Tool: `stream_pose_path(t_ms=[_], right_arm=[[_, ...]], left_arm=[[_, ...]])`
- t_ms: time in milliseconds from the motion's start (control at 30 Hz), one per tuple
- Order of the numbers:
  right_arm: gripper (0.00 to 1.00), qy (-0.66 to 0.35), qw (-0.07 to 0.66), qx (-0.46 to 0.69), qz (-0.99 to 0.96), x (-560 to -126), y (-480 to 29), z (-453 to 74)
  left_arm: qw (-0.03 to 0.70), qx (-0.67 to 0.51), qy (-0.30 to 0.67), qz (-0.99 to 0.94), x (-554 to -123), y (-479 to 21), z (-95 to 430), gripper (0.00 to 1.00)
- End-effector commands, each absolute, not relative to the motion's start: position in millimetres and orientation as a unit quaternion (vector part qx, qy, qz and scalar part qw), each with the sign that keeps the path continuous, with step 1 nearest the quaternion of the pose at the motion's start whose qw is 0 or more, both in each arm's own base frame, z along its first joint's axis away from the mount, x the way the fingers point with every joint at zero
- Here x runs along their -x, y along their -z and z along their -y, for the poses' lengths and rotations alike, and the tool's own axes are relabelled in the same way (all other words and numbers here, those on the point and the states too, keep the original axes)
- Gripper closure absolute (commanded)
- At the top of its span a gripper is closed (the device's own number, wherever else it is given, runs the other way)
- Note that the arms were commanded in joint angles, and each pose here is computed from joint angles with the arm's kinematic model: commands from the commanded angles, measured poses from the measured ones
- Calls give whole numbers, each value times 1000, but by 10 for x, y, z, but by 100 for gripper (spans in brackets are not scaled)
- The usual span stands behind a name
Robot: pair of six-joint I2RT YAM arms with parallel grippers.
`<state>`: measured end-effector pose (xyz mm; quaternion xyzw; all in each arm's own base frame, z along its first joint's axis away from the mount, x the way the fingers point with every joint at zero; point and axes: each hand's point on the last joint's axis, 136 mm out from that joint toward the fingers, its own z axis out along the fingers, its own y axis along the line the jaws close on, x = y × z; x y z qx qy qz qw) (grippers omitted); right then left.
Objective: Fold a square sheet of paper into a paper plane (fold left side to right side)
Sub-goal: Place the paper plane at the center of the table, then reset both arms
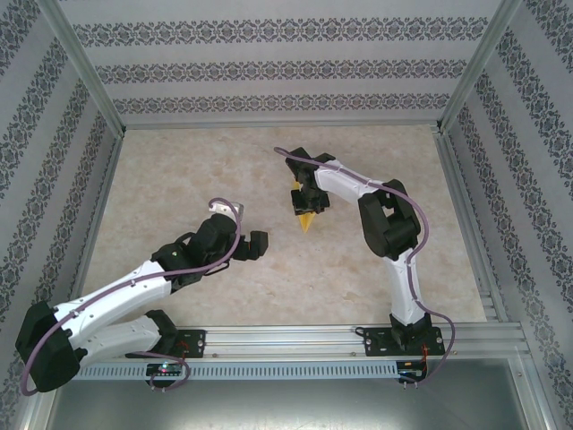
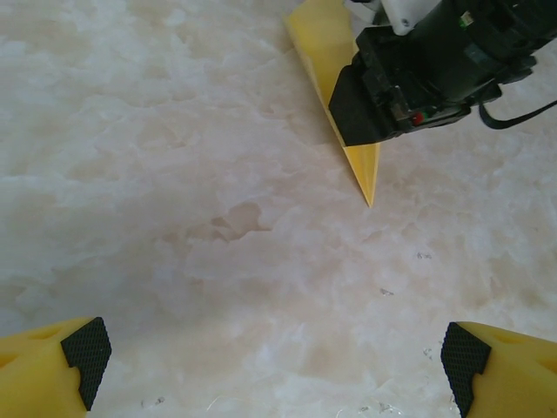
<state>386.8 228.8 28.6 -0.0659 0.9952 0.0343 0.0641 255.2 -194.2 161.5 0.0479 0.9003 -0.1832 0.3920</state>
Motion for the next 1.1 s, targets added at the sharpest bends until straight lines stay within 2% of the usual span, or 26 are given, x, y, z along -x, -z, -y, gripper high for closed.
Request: stream_pose_path(t_ms=[0, 167, 300, 433, 567, 700, 833, 1067], right_arm=[[58, -21, 93, 87, -992, -3732, -710, -2260], [49, -18, 125, 99, -987, -3526, -1097, -2148], [38, -34, 198, 105, -974, -3414, -1478, -1985], [29, -39, 299, 92, -949, -3359, -1849, -1671], [17, -38, 397, 40, -916, -3351, -2033, -1204], [2, -25, 461, -23, -886, -3332, -1982, -725], [2, -3, 491, -50, -870, -3357, -1803, -351], [2, 44, 518, -95, -849, -3393, -1353, 144]], left_arm=[[400, -25, 173, -900, -2631, -1711, 1861, 0], [406, 7, 175, -897, -2708, -1752, 1737, 0], [433, 50, 153, -887, -2836, -1818, 1470, 0], [509, 94, 78, -852, -3021, -2011, 1041, 0], [590, 118, -41, -797, -3147, -2256, 597, 0], [603, 90, -139, -780, -3235, -2302, 399, 0], [574, 85, -208, -787, -3296, -2129, 175, 0], [556, 85, -203, -801, -3395, -1599, -113, 0]])
